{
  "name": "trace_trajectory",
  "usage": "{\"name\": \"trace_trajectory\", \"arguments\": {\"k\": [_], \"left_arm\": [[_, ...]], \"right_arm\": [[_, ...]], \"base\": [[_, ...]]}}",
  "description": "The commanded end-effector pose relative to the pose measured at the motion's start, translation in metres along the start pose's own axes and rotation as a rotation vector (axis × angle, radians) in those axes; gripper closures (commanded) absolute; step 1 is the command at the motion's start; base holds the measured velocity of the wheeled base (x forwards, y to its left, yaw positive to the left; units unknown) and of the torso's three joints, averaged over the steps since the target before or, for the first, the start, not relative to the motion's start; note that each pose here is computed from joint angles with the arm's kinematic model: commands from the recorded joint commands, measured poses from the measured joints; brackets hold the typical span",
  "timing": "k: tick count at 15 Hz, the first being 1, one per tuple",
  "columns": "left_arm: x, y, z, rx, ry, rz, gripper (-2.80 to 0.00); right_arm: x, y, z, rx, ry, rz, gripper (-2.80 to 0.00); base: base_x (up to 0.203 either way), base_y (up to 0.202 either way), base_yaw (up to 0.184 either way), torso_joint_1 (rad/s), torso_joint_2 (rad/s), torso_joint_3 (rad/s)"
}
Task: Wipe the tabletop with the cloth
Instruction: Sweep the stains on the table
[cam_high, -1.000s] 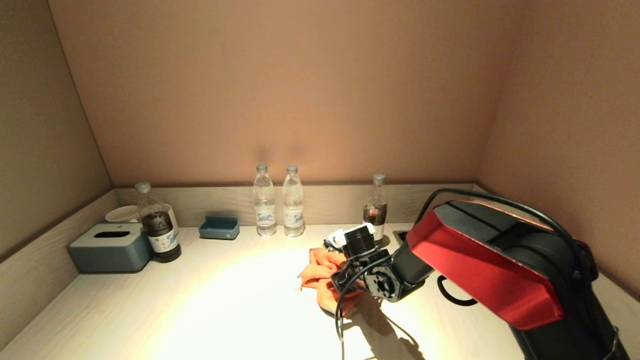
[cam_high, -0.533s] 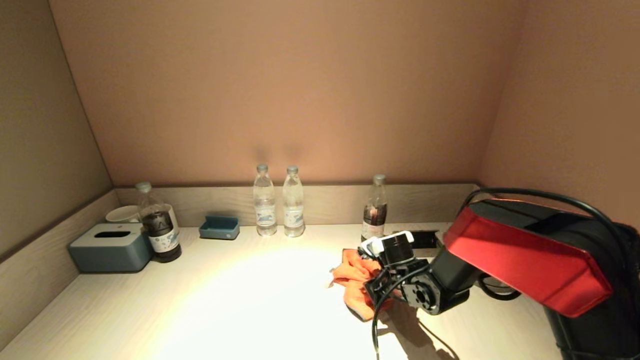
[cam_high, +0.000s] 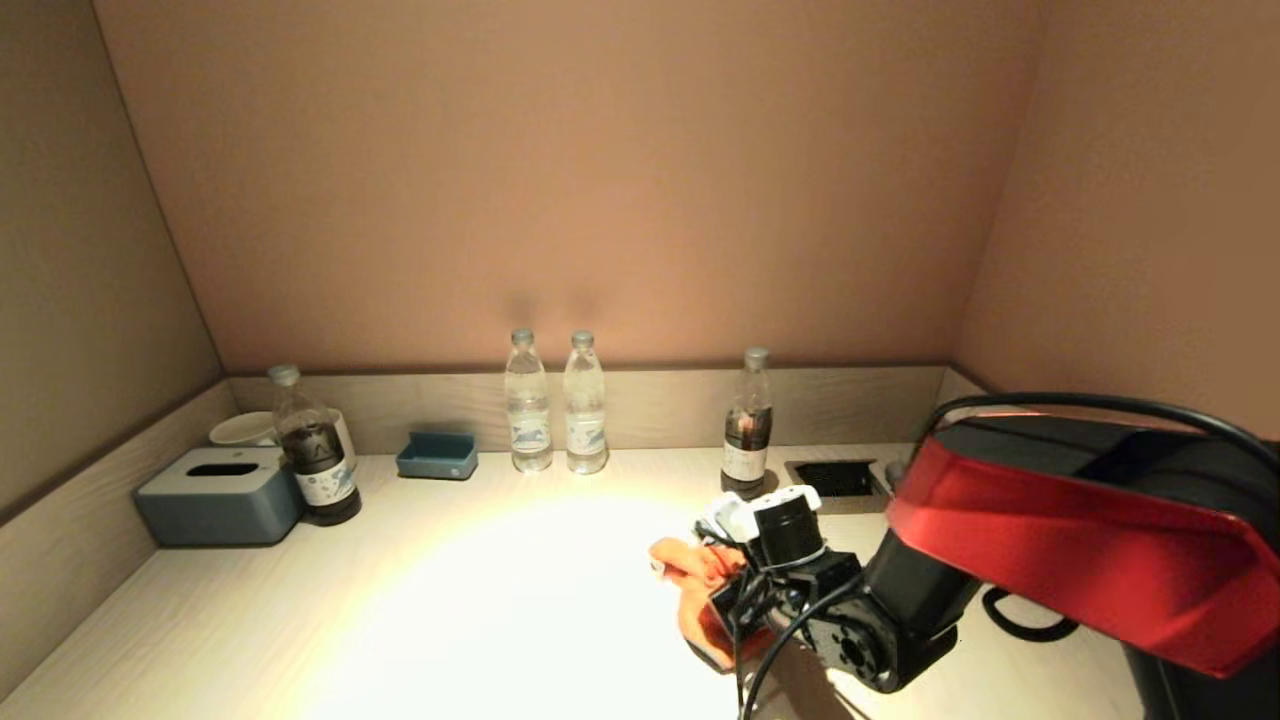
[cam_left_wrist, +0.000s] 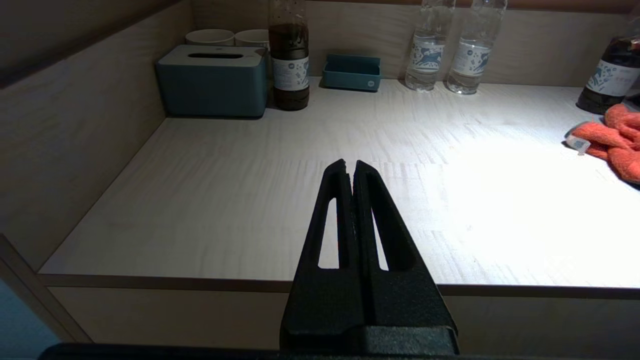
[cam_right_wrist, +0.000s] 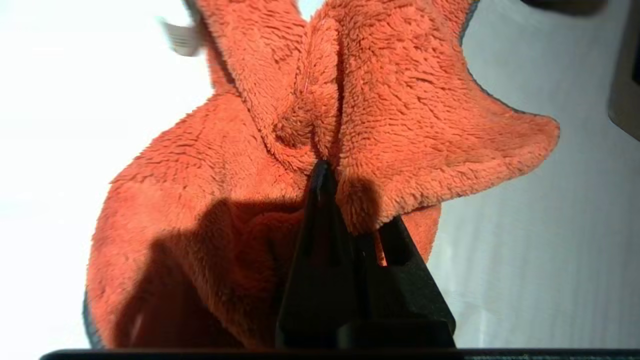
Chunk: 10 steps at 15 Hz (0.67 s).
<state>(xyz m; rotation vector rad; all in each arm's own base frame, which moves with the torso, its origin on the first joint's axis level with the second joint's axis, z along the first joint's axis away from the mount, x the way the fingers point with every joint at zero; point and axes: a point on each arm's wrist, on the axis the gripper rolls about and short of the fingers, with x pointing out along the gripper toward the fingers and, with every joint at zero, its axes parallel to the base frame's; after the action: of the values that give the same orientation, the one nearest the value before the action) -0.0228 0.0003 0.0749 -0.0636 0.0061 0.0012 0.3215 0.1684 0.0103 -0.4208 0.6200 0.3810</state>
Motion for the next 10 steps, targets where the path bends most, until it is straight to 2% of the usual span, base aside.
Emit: {"name": "trace_trajectory", "arguments": {"k": [1, 4, 6, 8, 10], "left_arm": [[0.0, 0.0, 0.0, -0.001, 0.0, 0.001, 0.0], [0.0, 0.0, 0.0, -0.001, 0.0, 0.001, 0.0], [0.0, 0.0, 0.0, -0.001, 0.0, 0.001, 0.0], [0.0, 0.0, 0.0, -0.001, 0.0, 0.001, 0.0], [0.0, 0.0, 0.0, -0.001, 0.0, 0.001, 0.0]], "right_arm": [[-0.007, 0.024, 0.006, -0.04, -0.042, 0.044, 0.0], [-0.008, 0.041, 0.008, -0.067, -0.052, 0.073, 0.0], [-0.008, 0.041, 0.009, -0.067, -0.052, 0.073, 0.0], [-0.008, 0.062, 0.016, -0.096, -0.083, 0.111, 0.0], [-0.006, 0.068, 0.02, -0.102, -0.097, 0.12, 0.0]], "base": [[0.0, 0.0, 0.0, 0.0, 0.0, 0.0], [0.0, 0.0, 0.0, 0.0, 0.0, 0.0], [0.0, 0.0, 0.0, 0.0, 0.0, 0.0], [0.0, 0.0, 0.0, 0.0, 0.0, 0.0], [0.0, 0.0, 0.0, 0.0, 0.0, 0.0]]}}
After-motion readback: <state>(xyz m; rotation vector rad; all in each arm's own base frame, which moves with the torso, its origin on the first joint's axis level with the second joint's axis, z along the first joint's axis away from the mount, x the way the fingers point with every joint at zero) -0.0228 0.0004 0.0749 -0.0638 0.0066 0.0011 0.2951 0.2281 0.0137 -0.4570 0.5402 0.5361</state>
